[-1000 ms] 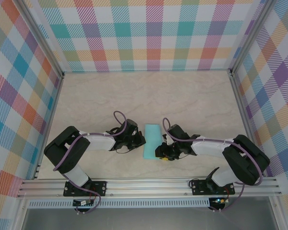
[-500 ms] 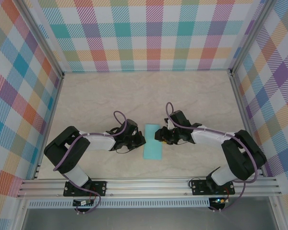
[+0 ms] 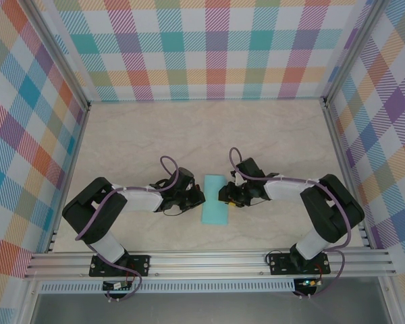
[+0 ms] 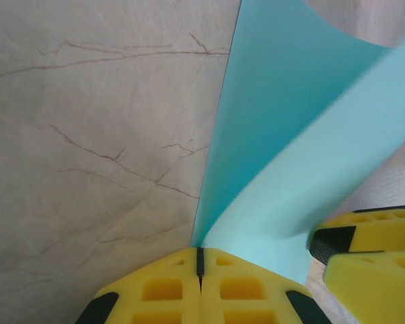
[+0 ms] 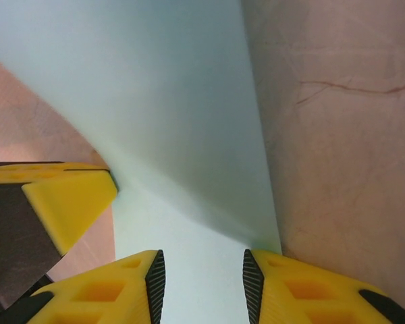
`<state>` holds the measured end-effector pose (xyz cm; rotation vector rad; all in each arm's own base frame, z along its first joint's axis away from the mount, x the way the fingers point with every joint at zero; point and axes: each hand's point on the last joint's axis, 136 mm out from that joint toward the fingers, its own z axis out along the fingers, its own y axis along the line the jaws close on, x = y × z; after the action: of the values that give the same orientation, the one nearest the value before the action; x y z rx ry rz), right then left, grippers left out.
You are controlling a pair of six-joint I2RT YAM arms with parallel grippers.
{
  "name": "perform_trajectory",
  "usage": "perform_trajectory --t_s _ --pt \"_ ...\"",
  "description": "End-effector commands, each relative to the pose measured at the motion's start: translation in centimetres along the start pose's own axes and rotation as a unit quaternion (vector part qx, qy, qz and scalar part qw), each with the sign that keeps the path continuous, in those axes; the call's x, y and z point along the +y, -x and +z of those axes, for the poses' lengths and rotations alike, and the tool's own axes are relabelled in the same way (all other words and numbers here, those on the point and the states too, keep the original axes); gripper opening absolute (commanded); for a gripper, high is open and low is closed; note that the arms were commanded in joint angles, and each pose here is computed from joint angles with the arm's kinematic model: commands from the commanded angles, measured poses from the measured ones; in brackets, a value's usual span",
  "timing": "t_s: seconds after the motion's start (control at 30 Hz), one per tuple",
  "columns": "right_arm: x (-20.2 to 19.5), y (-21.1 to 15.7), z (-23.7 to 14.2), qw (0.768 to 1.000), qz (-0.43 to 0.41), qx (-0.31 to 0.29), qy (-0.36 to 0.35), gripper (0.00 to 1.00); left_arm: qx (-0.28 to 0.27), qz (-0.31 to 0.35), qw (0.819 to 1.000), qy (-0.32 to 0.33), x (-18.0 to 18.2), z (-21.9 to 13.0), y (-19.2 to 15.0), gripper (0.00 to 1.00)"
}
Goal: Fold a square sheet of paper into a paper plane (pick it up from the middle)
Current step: Fold the square sheet of paper in half at the center of the table.
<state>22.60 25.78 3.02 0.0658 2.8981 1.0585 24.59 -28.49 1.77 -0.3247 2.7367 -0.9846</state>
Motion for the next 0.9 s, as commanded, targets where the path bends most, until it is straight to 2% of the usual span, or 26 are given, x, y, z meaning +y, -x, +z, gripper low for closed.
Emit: perform_trajectory --t_s 0.0,0.1,0.3,0.53,0.87 --pt "3.1 1.4 -1.8 0.999 -0.033 -0.017 0.034 0.39 0.032 -0.005 0.994 0.1 5.4 0.7 -2.3 0.02" --pt "3.5 2.3 -2.0 0.998 -0.037 -0.024 0.037 0.39 0.032 -0.005 0.995 0.099 5.4 0.7 -2.4 0.02" --pt "1.8 3.3 -0.9 0.999 -0.026 -0.017 0.028 0.38 0.035 -0.005 0.994 0.102 5.6 0.6 -2.5 0.02" --pt "-0.6 2.6 1.0 1.0 0.0 0.011 0.011 0.38 0.033 -0.005 0.994 0.103 5.7 0.5 -2.5 0.02" --pt "2.9 4.6 -1.3 0.999 -0.03 -0.013 0.039 0.38 0.033 -0.004 0.994 0.108 5.9 0.4 -2.5 0.01"
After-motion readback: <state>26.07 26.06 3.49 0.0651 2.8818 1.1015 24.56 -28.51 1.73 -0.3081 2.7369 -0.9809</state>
